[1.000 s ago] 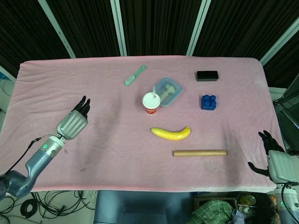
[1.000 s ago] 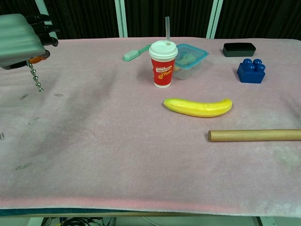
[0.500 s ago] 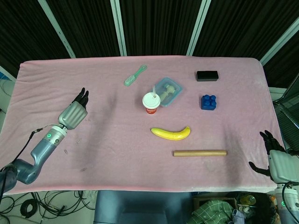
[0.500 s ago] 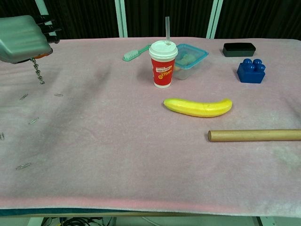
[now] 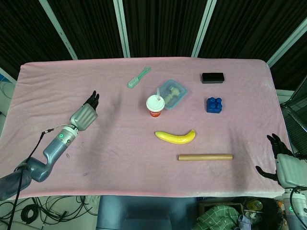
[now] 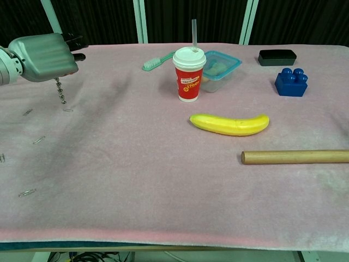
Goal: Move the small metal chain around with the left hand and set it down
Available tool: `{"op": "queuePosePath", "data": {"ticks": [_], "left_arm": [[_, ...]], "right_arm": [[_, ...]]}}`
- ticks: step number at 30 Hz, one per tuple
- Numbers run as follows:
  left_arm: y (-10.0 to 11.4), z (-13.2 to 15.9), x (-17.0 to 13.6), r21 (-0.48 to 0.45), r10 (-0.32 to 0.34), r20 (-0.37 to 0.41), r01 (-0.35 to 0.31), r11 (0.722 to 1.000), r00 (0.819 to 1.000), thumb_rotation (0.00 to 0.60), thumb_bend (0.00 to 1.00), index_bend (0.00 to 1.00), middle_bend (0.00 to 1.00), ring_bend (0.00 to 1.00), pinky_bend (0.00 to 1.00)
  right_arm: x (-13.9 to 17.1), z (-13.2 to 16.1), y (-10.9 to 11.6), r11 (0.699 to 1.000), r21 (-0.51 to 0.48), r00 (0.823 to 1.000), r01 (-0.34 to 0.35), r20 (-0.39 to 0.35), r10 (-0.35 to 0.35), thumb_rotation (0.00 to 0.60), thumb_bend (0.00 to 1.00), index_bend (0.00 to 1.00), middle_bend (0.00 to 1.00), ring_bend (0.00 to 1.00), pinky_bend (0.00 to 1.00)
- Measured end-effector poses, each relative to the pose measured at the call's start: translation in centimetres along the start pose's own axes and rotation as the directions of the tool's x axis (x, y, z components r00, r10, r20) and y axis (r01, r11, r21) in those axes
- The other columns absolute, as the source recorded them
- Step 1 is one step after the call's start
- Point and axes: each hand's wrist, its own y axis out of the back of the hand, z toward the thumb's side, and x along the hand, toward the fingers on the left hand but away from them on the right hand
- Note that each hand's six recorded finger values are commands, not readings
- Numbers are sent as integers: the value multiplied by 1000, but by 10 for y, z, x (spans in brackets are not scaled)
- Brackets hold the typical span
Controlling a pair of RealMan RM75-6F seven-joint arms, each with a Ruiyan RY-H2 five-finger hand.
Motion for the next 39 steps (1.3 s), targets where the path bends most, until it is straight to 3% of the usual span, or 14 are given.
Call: {"op": "queuePosePath", "data": {"ticks": [15, 24, 32, 39], "left_arm": [[-3, 16, 4, 0, -4, 27, 4, 1000, 1000, 600, 413, 581, 196, 0, 0], [3, -1, 0, -10, 32, -18, -32, 999, 999, 600, 413, 581, 196, 0, 0], [-18, -26, -22, 9, -8, -46, 8, 1000, 999, 600, 413, 581, 196, 0, 0], [-50, -26, -47, -12, -86, -39, 85, 996, 996, 600, 413, 582, 197, 0, 0]], "right_arm": [[0, 0, 0, 1000, -3, 1000, 0, 1, 0, 600, 115, 0, 0, 98, 212], [0, 0, -1, 1000, -3, 1000, -3, -1, 3, 600, 115, 0, 0, 99, 212], [1, 1, 0, 1000, 0, 1000, -1, -3, 1, 600, 115, 0, 0, 98, 212], [1, 1, 0, 1000, 2, 1000, 1, -3, -1, 600, 115, 0, 0, 99, 212]]}}
